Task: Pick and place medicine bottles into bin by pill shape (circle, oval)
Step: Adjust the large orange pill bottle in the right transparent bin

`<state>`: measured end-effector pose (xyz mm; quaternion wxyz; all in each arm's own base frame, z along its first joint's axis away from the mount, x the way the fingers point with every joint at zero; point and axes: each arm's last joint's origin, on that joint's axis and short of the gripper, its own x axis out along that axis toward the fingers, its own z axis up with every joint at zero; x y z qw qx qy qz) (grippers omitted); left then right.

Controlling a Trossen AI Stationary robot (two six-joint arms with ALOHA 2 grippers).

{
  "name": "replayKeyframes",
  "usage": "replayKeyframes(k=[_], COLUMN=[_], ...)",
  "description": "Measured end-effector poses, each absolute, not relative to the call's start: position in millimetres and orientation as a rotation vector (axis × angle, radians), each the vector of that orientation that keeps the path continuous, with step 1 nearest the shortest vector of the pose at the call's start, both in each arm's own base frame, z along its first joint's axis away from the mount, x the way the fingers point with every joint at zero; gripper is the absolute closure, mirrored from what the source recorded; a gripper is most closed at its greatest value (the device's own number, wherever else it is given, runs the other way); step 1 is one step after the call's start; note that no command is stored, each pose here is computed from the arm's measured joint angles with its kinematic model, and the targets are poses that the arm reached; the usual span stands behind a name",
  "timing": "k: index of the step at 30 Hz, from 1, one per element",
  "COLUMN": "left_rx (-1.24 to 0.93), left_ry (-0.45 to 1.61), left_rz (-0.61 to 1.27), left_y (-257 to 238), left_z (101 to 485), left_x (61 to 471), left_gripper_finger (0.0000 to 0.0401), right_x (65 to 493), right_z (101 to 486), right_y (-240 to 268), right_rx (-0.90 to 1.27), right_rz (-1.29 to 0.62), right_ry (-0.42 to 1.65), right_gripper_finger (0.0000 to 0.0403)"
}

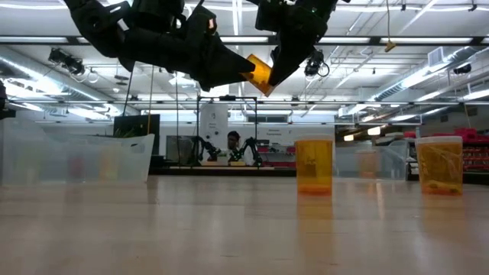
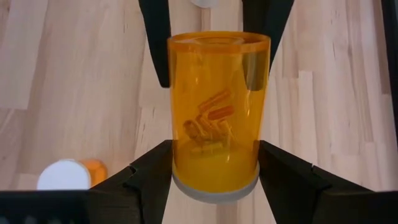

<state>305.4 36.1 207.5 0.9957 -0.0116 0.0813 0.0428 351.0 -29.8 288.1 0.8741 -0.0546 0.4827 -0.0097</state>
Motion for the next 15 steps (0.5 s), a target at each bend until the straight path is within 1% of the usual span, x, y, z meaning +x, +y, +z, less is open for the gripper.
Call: replayKeyframes(k=[6,10,15], left_rx=[-0.024,-0.024,-0.028], left_ry=[0.170,0.172,0.182], left_rz=[0.086,0.086,0.085], left_y=[36.2,36.2,36.1], left_z=[206.9,206.8,205.8], left_x=[305.2,305.1,304.9], left_gripper_finger=[0.0203,0.0211,0.0219], right_x=[351.0,351.0,352.1], right_z=[288.1,288.0,288.8], right_y=[-29.8,-29.8,-29.9], right_rx=[-0.121,-0.135,-0.151], right_rz=[-0.016,-0.009,-0.002], right_ry=[1.008,1.008,0.995], right_gripper_finger=[0.0175,0.0171,0.0153])
